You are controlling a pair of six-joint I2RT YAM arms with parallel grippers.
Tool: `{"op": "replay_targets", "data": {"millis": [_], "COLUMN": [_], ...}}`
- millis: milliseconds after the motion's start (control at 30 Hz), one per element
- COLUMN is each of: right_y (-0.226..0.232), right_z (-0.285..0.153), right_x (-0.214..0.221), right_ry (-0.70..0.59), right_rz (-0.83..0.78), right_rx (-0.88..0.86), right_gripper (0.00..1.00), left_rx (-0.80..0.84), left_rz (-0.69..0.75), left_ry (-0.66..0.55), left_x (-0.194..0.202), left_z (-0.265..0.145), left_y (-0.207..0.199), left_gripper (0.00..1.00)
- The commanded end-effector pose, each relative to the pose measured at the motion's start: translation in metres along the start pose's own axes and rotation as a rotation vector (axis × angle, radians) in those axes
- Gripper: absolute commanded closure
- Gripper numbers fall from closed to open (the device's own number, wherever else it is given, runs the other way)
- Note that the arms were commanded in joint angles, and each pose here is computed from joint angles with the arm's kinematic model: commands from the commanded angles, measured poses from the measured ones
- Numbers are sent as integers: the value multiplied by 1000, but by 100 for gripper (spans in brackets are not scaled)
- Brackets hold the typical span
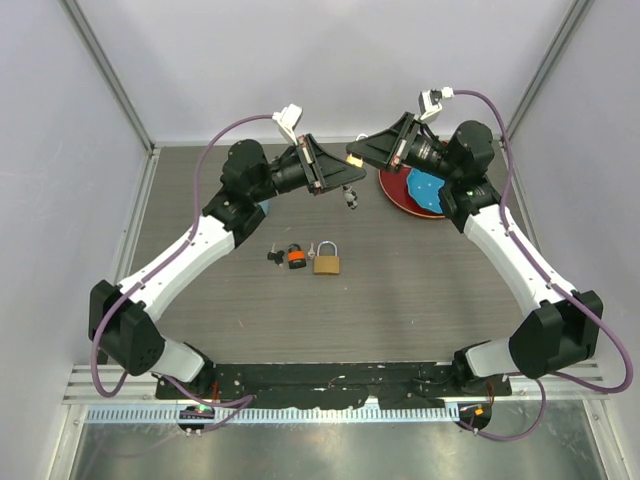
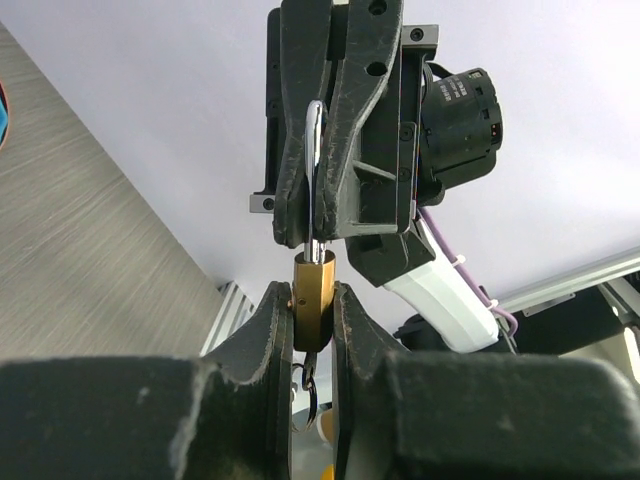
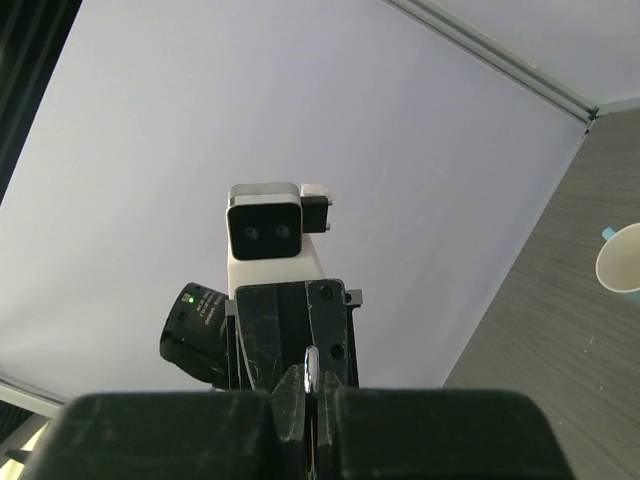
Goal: Lock with the key
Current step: Lock the lock.
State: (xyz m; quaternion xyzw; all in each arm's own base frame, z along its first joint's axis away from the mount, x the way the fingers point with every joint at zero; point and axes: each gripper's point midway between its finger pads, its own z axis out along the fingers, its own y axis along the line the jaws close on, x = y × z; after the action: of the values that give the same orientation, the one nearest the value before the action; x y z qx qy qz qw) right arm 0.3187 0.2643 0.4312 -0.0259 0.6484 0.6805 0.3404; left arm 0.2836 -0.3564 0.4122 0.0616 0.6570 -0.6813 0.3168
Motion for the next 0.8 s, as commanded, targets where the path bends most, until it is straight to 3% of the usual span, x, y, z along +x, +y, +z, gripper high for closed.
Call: {"op": "replay_targets", "data": {"millis": [0,100,333,767], "right_y": [35,32,25,40], "right_z": [3,2,0,-5], "right_x": [-9,-8,1,11], "right_ry": [-24,-19,40,149], "right_rz": [-87,-97,-133,-191], "right_rx": [-78,-63,-20,-79], "right_gripper": [98,98,98,99], "left_rx": [67,59,-36,-29], "left_rz": [69,80,160,199], "left_ry": [-27,-24,41,124], "left_x": [-10,-10,-11,-3], "left_z": [0,-1,-6,-46], "left_y": [-27,-28,-25,-19], "left_gripper": [100,98,57,33]}}
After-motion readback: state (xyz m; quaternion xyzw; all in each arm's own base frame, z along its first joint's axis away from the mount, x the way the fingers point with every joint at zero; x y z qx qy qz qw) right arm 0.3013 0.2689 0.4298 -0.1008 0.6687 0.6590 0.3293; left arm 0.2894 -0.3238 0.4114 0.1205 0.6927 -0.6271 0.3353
